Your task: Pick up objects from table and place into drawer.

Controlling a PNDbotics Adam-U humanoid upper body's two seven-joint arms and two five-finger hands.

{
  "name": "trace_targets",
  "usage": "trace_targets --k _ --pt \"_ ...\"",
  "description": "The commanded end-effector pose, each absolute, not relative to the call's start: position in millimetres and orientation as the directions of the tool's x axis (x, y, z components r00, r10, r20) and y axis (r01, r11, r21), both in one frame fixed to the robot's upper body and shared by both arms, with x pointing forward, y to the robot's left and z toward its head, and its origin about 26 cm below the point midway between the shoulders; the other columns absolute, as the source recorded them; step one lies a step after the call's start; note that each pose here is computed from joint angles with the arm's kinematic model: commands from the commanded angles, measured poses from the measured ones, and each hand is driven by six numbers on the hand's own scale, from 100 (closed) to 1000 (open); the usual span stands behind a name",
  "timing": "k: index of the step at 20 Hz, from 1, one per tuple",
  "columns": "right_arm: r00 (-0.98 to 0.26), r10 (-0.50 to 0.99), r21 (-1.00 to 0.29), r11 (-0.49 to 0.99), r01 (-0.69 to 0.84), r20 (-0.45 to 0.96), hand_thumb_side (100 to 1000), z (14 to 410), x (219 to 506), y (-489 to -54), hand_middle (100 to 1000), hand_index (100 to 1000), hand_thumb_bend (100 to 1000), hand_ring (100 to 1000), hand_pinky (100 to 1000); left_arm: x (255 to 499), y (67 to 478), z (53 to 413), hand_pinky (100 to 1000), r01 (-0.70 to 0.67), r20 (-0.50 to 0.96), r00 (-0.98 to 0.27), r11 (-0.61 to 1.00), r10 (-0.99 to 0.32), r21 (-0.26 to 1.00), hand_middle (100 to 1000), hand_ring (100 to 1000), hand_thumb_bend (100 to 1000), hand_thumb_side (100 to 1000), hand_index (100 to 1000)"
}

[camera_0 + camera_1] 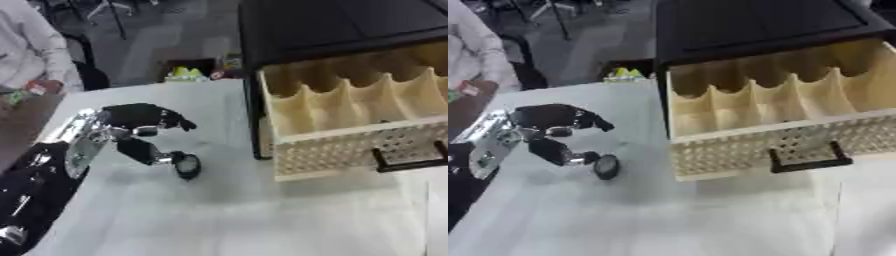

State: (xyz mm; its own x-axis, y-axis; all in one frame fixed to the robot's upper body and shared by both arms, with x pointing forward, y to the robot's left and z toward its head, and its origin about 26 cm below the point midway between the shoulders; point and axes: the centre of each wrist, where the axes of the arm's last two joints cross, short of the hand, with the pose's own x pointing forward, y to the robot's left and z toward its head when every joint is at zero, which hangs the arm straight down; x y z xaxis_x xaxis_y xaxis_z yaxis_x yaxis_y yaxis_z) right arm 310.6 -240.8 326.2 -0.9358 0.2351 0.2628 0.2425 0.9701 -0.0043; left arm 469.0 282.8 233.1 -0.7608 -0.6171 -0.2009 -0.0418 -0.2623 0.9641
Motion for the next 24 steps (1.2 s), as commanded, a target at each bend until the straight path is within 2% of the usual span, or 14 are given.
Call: trace_targets --k 1,16,24 --pt "-0.945 0.231 0.003 0.971 0.238 0.230 987 335 306 -241 451 655 868 466 237 469 287 243 743 -0.019 -0.276 -0.859 -0.511 -0.432 0.859 760 798 311 1000 960" --pt "-0.946 0.228 0.010 0.972 0.237 0.230 987 335 306 -241 450 654 868 465 237 469 287 228 743 -0.023 -0.313 -0.846 -0.556 -0.432 0.831 763 798 340 1000 990" --pt "-0.947 0.226 0.012 0.972 0.236 0.229 987 335 306 -241 449 653 868 464 235 470 289 221 737 -0.046 -0.341 -0.834 -0.561 -0.435 0.827 758 792 295 1000 983"
